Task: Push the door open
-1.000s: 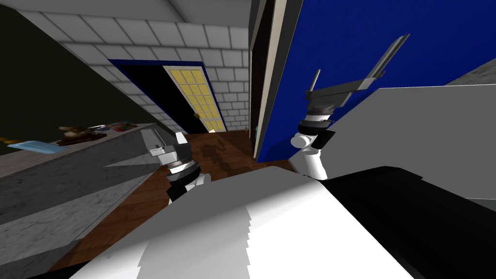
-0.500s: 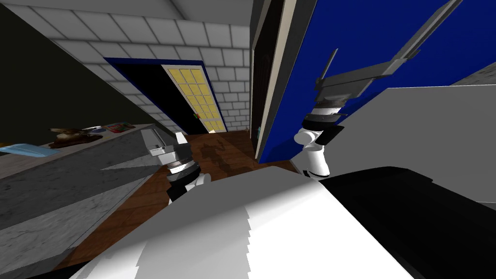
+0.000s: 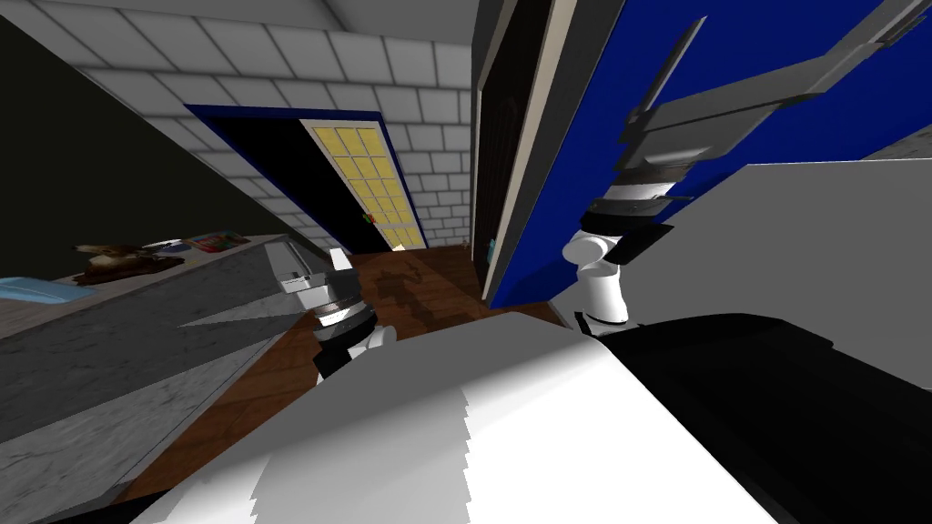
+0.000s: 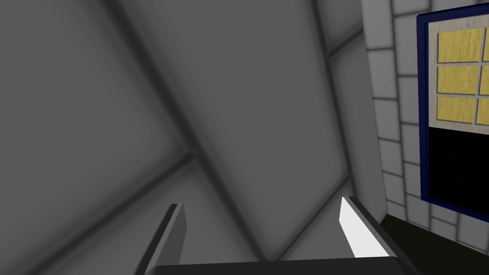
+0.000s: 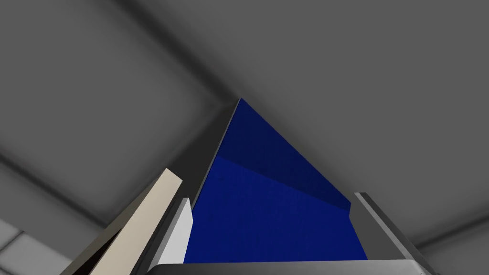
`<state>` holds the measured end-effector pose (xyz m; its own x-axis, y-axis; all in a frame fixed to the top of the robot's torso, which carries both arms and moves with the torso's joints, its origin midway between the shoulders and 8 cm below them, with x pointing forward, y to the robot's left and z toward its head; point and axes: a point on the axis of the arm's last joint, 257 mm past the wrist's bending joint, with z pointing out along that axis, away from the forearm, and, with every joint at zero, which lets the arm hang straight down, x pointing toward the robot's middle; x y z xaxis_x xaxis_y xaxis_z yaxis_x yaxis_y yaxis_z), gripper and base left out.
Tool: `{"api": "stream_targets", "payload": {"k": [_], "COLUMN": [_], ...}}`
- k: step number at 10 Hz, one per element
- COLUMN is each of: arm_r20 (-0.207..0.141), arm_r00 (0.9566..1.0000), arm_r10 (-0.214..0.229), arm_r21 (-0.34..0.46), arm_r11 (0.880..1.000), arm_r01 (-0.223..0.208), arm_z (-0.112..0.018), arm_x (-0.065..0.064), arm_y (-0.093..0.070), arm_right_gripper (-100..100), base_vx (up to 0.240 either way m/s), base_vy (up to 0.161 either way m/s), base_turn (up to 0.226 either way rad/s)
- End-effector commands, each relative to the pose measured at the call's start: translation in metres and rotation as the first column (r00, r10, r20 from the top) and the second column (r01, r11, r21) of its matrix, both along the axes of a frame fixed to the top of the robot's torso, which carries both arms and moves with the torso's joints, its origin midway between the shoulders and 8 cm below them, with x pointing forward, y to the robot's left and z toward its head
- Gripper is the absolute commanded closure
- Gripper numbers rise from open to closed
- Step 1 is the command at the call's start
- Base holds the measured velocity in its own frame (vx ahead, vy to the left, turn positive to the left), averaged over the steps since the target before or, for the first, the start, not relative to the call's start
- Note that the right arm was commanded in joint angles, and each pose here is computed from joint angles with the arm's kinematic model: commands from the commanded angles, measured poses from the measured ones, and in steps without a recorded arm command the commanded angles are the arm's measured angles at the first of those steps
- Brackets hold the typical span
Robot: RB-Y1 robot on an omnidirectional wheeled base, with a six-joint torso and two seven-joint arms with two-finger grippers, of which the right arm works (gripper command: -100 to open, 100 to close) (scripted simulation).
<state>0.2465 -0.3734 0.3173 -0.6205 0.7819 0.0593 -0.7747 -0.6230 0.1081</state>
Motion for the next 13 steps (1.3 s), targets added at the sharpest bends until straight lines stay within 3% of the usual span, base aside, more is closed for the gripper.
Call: {"api": "stream_targets", "payload": {"k": [1,4,7,10,13], "arm_r20": [0.024,0.068,0.110,0.151,0.190], "arm_r00": [0.9991,0.9933,0.9819,0.9650,0.9426], "arm_r10": [0.034,0.094,0.154,0.214,0.275], "arm_r21": [0.002,0.000,-0.005,-0.016,-0.030], "arm_r11": [0.999,0.996,0.988,0.977,0.961], "arm_r01": [-0.034,-0.094,-0.154,-0.215,-0.274], "arm_z": [0.012,0.032,0.051,0.070,0.088], "arm_x": [-0.007,-0.020,-0.034,-0.049,-0.065], "arm_y": [0.000,-0.002,-0.003,-0.004,-0.005], "arm_right_gripper": [-100,-100,-100,-100,-100], "base_vx": [0.083,0.087,0.082,0.078,0.075], "base_vy": [0.100,0.080,0.093,0.082,0.082], "base_turn": [-0.021,-0.019,-0.021,-0.019,-0.019]}}
